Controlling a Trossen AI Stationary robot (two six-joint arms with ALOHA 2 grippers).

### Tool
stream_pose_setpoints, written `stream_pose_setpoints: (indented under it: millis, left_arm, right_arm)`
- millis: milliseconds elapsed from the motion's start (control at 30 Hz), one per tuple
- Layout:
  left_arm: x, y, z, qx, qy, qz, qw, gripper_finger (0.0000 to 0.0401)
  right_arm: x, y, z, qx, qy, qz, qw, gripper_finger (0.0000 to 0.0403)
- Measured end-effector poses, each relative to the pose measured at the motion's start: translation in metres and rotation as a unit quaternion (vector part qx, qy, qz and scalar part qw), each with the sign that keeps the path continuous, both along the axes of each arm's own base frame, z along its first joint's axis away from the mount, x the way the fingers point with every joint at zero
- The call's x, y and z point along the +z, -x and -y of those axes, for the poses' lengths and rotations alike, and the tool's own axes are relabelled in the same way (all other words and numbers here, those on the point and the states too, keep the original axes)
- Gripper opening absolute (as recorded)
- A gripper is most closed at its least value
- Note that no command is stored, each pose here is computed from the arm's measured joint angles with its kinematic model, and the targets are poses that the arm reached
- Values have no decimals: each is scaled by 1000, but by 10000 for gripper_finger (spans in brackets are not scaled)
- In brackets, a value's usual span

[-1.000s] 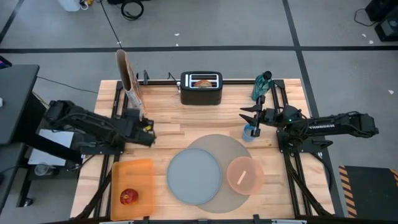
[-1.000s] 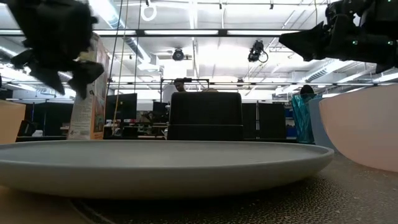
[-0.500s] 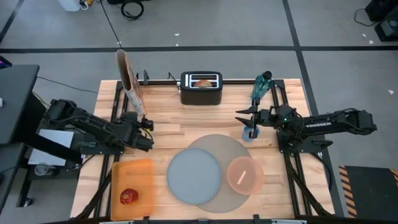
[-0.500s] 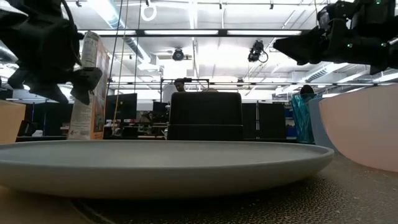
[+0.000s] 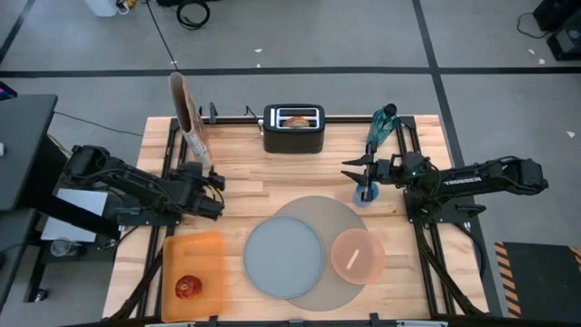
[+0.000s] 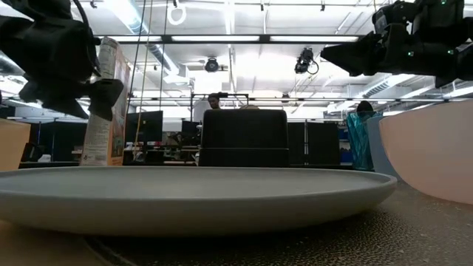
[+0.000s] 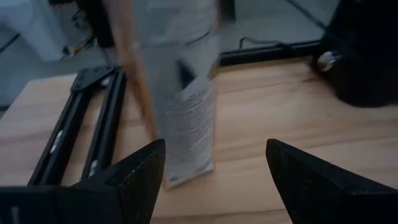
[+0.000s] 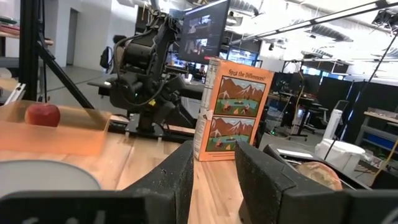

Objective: Arrange a breakfast setting
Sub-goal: Pour cereal into the orange bowl

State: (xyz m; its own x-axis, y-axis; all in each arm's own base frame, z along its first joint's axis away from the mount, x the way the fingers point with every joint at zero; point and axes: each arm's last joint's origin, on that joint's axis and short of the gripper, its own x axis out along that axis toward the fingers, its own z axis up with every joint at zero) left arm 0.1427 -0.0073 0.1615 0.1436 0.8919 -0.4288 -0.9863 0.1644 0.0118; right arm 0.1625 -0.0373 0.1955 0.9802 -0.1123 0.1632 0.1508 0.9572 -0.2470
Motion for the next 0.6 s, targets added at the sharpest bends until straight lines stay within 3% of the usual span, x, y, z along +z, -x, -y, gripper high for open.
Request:
stream_pose_setpoints:
  millis: [433, 600]
  left_arm:
    - [-2, -9, -18, 38, -66, -3, 997, 288]
    - [-6, -10, -23, 54, -59, -21, 997, 288]
  right_arm:
    - [-3, -2, 0, 13, 3, -12, 1000, 124]
    - [-6, -3, 0, 13, 1, -20, 1000, 124]
